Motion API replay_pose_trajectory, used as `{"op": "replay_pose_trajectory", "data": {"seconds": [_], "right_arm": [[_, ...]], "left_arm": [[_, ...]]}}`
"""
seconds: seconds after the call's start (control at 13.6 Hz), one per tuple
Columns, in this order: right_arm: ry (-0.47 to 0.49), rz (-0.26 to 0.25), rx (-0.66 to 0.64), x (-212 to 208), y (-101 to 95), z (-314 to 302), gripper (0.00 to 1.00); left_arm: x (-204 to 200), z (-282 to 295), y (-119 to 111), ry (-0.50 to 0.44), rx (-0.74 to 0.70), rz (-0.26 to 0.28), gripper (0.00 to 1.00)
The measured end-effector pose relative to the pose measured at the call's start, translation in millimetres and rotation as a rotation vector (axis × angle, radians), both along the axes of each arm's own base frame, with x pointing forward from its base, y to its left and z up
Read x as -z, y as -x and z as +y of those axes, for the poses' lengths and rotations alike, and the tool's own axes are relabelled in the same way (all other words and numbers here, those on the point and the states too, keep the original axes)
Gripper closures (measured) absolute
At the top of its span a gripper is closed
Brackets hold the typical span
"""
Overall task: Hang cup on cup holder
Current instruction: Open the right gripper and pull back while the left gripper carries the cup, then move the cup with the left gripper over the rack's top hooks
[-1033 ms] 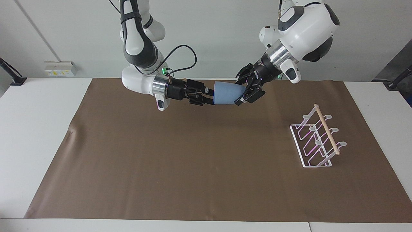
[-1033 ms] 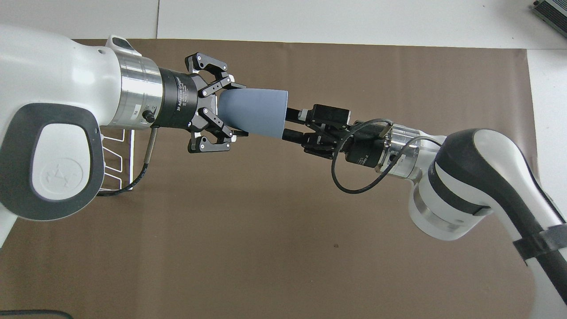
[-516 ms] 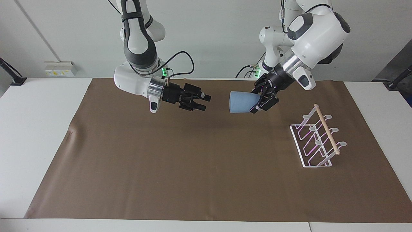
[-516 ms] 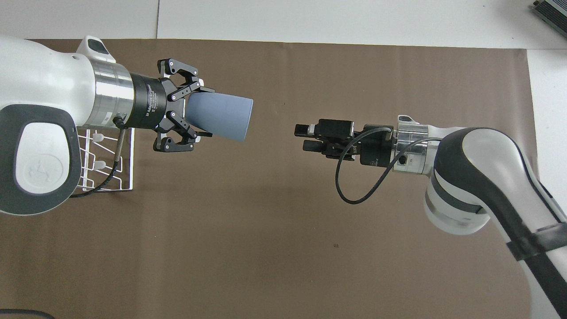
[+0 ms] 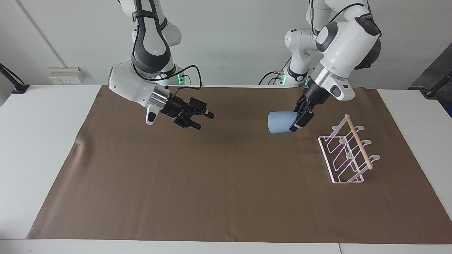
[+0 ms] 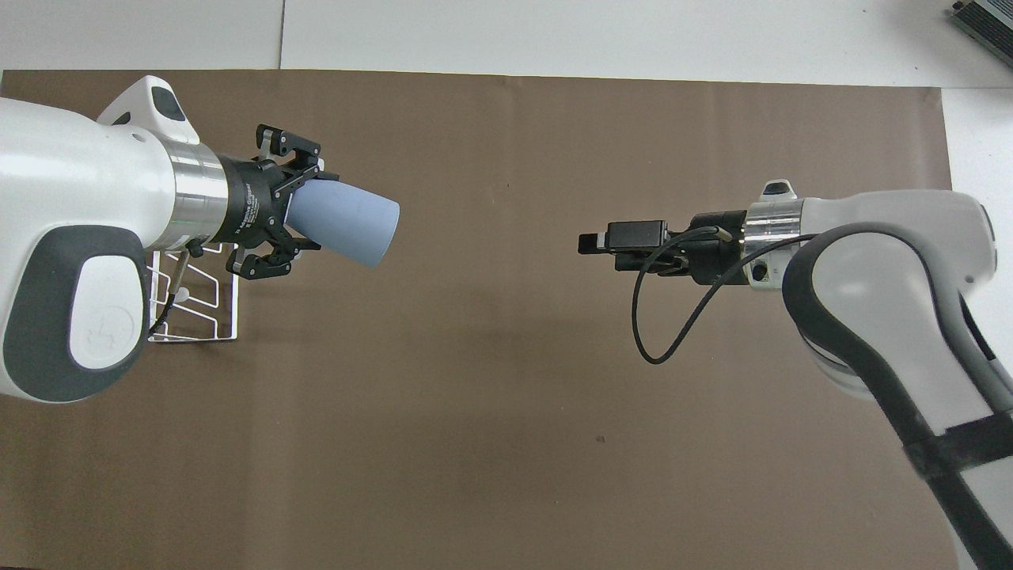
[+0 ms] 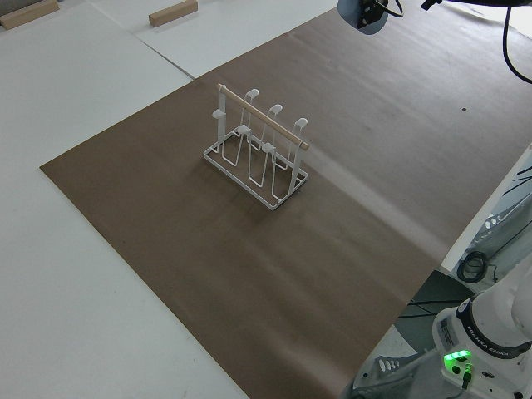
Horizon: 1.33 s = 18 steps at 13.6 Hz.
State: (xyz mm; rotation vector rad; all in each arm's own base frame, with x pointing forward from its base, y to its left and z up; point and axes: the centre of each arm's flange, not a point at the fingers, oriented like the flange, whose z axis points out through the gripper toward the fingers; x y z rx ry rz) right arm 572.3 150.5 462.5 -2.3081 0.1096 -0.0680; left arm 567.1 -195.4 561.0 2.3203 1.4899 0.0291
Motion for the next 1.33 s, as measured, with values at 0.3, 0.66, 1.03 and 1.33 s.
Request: {"op": "replay_pose_trajectory", "data": {"seconds": [0.3,0.66,1.03,1.33], "right_arm": [[0.292,-0.024,-0.024,-18,-7.5,-11,0.00],[0.595,-0.092,-0.070,-26,-15.7,-43,0.00],[0.720,-0.083,-0.076,-56,-21.8,-86,0.00],[0.745,-0.032,-0.067,-105,-16.0,-116,0.00]], "left_arm": [[15,38,-6,-0.150,0.024,-0.087,0.22],[11,83,-21,-0.306,0.054,-0.224,0.22],[23,102,-25,-0.536,0.144,-0.314,0.22],[41,119,-36,-0.667,0.211,-0.356,0.22]]}}
